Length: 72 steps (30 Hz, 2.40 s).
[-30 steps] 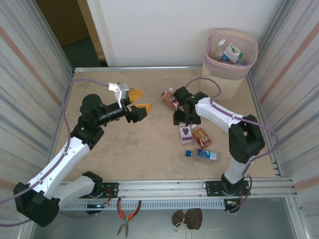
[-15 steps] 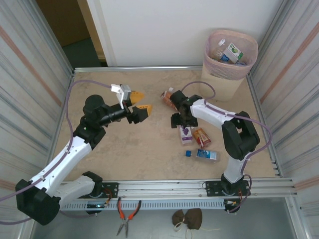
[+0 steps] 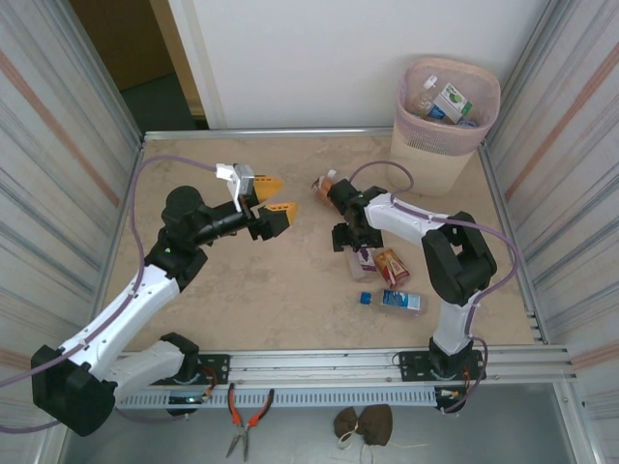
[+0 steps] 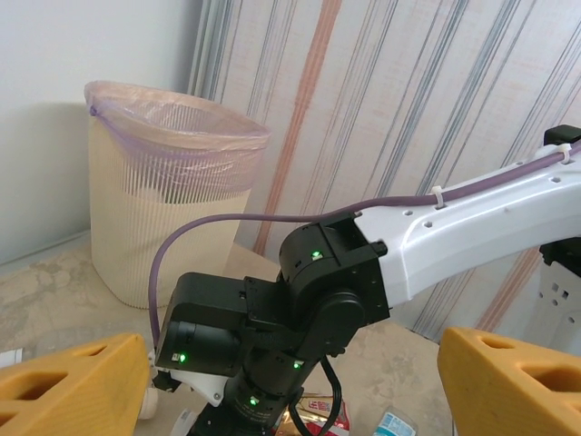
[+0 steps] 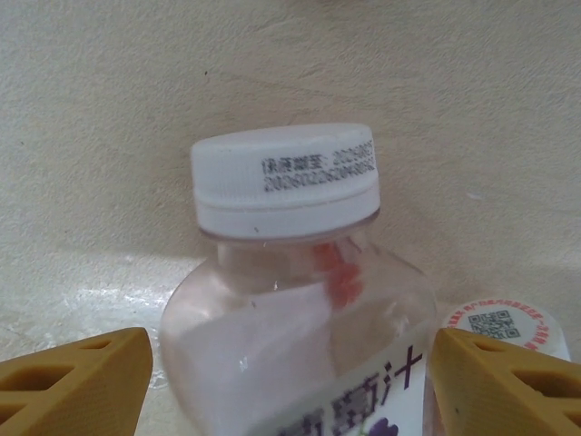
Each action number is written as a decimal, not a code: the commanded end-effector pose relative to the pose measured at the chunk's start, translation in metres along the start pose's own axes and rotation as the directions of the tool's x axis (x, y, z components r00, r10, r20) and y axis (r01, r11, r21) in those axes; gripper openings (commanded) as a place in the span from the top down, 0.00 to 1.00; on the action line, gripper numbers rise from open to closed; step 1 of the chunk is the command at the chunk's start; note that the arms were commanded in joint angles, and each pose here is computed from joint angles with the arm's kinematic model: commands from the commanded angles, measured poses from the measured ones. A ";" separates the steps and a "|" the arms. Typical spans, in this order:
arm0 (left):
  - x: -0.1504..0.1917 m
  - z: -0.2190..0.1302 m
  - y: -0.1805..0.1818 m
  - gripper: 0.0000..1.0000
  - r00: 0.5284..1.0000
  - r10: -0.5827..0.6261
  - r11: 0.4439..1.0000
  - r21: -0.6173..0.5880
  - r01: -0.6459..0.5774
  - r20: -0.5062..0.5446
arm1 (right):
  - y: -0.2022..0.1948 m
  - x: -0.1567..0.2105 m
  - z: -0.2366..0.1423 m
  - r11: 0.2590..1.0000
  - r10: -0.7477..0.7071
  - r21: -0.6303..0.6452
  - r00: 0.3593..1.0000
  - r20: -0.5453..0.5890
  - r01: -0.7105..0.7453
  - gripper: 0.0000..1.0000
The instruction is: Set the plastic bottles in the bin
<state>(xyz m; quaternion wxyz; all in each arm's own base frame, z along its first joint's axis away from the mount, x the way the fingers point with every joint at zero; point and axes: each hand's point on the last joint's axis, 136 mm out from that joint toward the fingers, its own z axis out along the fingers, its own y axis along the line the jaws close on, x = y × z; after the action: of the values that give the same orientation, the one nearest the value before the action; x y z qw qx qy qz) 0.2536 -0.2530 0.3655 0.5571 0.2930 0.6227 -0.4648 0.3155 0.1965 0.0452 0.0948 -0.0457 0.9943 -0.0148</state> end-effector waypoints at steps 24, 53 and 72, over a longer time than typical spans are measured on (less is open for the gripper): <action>-0.013 -0.008 -0.010 0.17 0.999 -0.007 1.000 -0.013 0.007 0.049 | 0.011 0.021 0.004 0.998 -0.063 0.011 0.997 -0.047 0.064 0.24; 0.004 -0.027 -0.007 0.16 1.000 0.010 0.995 -0.103 -0.012 -0.013 | 0.020 -0.028 -0.131 0.985 0.013 -0.173 0.970 0.244 0.030 0.35; 0.009 -0.034 -0.005 0.16 0.998 0.049 0.989 -0.139 -0.054 -0.042 | -0.121 -0.148 -0.323 0.882 0.448 -0.444 0.578 0.682 -0.160 0.38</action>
<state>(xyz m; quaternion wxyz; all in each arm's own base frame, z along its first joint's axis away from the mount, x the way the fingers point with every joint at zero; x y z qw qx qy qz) 0.2347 -0.2266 0.3504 0.5641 0.2716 0.6645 -0.4081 0.4026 0.1118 0.3414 0.4287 0.0973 0.8832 0.1634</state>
